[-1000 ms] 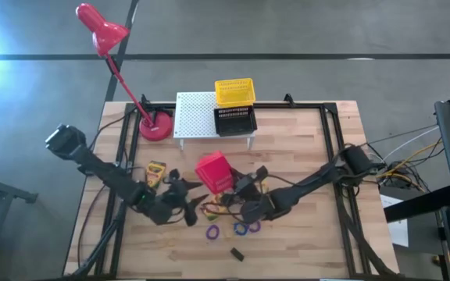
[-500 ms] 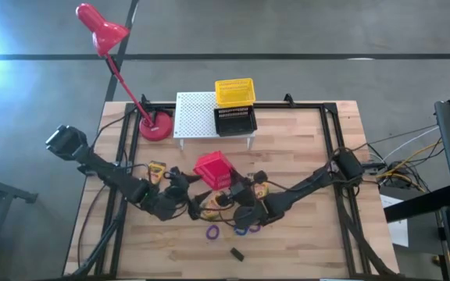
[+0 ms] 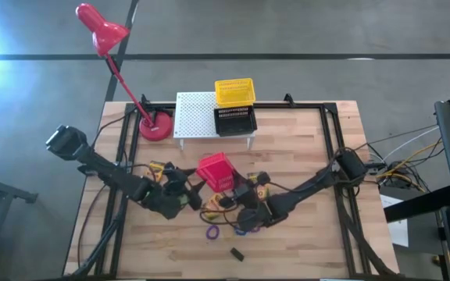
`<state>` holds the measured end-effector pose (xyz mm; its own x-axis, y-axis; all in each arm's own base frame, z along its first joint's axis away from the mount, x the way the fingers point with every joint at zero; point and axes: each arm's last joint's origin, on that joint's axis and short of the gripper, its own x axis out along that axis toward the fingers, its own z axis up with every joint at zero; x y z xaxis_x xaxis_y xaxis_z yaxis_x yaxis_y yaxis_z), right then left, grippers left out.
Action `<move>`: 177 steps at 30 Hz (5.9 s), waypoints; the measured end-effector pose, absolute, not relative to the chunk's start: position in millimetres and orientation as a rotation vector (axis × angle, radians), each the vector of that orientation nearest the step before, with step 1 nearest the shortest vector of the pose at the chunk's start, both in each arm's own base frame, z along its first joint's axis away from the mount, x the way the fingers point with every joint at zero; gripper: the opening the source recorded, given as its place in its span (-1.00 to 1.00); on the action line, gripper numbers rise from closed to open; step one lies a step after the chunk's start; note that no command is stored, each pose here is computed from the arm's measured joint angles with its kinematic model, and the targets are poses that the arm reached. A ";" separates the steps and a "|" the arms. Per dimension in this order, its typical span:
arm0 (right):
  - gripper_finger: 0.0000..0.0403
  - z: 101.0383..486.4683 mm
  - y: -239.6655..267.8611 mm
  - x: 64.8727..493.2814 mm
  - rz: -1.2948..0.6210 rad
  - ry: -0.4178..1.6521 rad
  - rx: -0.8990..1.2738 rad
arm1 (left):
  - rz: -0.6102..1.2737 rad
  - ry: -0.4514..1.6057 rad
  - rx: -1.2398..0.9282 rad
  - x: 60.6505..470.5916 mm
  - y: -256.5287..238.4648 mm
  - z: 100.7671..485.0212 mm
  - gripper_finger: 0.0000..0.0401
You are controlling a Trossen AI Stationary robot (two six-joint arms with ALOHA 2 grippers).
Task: Pick & Place Office Desk Supplies
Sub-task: Put the red bin on the shelf
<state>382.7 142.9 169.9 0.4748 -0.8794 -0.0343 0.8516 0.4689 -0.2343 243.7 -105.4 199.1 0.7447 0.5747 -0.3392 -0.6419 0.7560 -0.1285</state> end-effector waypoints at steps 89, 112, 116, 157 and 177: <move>-0.17 161.4 191.7 279.0 -0.763 0.122 -0.099 | 0.713 0.510 -0.723 162.6 190.0 343.9 -0.40; -0.20 159.6 193.7 280.6 -0.674 0.163 -0.066 | 0.878 0.897 -0.370 210.9 72.7 284.4 -0.42; -0.20 159.6 193.6 280.7 -0.674 0.163 -0.065 | 0.859 0.862 -0.309 226.4 89.1 281.5 -0.42; -0.77 263.6 -76.1 251.3 -0.974 0.414 0.156 | 0.934 0.884 -0.034 197.2 167.6 262.8 -0.42; -0.96 230.9 -213.9 271.1 -0.699 0.250 0.491 | 0.846 0.772 -0.051 197.3 179.2 266.6 -0.41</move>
